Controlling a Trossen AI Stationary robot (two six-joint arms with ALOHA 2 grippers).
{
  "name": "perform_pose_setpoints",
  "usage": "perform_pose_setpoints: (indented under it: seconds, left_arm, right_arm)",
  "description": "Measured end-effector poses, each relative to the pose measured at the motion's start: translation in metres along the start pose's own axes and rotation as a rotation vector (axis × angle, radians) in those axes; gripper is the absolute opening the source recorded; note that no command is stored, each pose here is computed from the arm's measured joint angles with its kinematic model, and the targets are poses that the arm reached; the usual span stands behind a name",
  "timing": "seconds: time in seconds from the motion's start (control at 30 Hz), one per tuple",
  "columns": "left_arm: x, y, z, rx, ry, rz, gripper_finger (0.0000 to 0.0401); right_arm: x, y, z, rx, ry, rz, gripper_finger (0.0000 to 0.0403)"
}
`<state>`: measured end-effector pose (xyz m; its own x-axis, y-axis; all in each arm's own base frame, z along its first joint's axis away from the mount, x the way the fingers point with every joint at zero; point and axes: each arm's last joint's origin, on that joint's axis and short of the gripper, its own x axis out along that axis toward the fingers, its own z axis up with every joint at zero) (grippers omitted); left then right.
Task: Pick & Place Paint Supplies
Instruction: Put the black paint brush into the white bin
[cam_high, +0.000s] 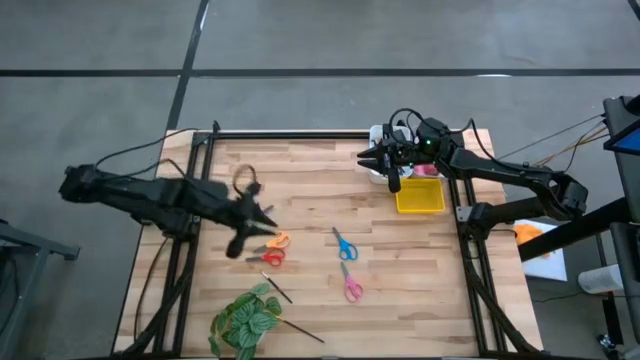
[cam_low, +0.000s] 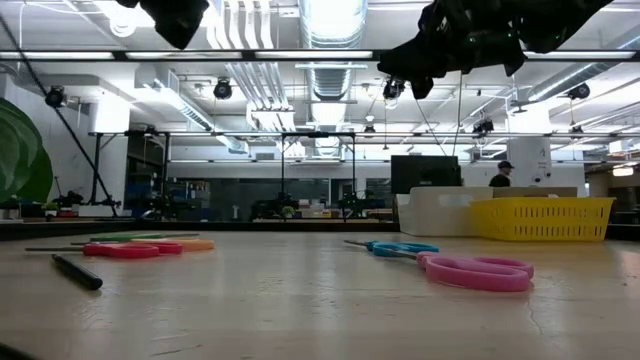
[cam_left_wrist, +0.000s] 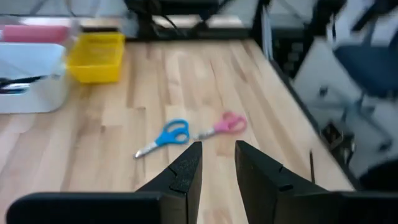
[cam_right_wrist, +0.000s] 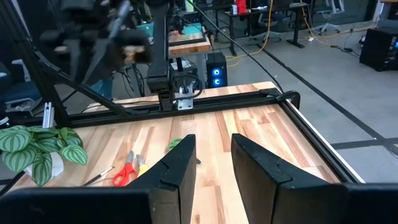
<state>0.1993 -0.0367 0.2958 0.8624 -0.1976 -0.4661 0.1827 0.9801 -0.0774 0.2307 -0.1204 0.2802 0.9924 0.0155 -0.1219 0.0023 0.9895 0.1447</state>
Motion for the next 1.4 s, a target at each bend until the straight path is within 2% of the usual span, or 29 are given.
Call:
perform_pose_setpoints:
  seconds: [0.23, 0.53, 0.8, 0.97, 1.13, 1.3, 1.4]
  left_arm:
    - [0.050, -0.019, -0.008, 0.078, 0.175, -0.045, 0.0097]
    - [0.098, -0.028, -0.016, -0.015, 0.334, -0.209, 0.0097]
    - [0.138, -0.033, -0.031, -0.052, 0.464, -0.262, 0.0097]
    - [0.152, -0.037, -0.050, -0.054, 0.571, -0.266, 0.0097]
    - [0.154, -0.052, -0.068, 0.024, 0.695, -0.302, 0.0097]
    - [0.154, -0.074, -0.080, 0.207, 0.722, -0.263, 0.0097]
    - [0.154, -0.083, -0.084, 0.261, 0.724, -0.254, 0.0097]
  right_arm:
    - [0.000, 0.000, 0.000, 0.000, 0.000, 0.000, 0.0100]
    - [0.000, 0.000, 0.000, 0.000, 0.000, 0.000, 0.0100]
    - [0.000, 0.000, 0.000, 0.000, 0.000, 0.000, 0.0100]
    - [0.000, 0.000, 0.000, 0.000, 0.000, 0.000, 0.0100]
    - [0.000, 0.000, 0.000, 0.000, 0.000, 0.000, 0.0100]
    - [0.000, 0.000, 0.000, 0.000, 0.000, 0.000, 0.0100]
    - [0.000, 0.000, 0.000, 0.000, 0.000, -0.001, 0.0100]
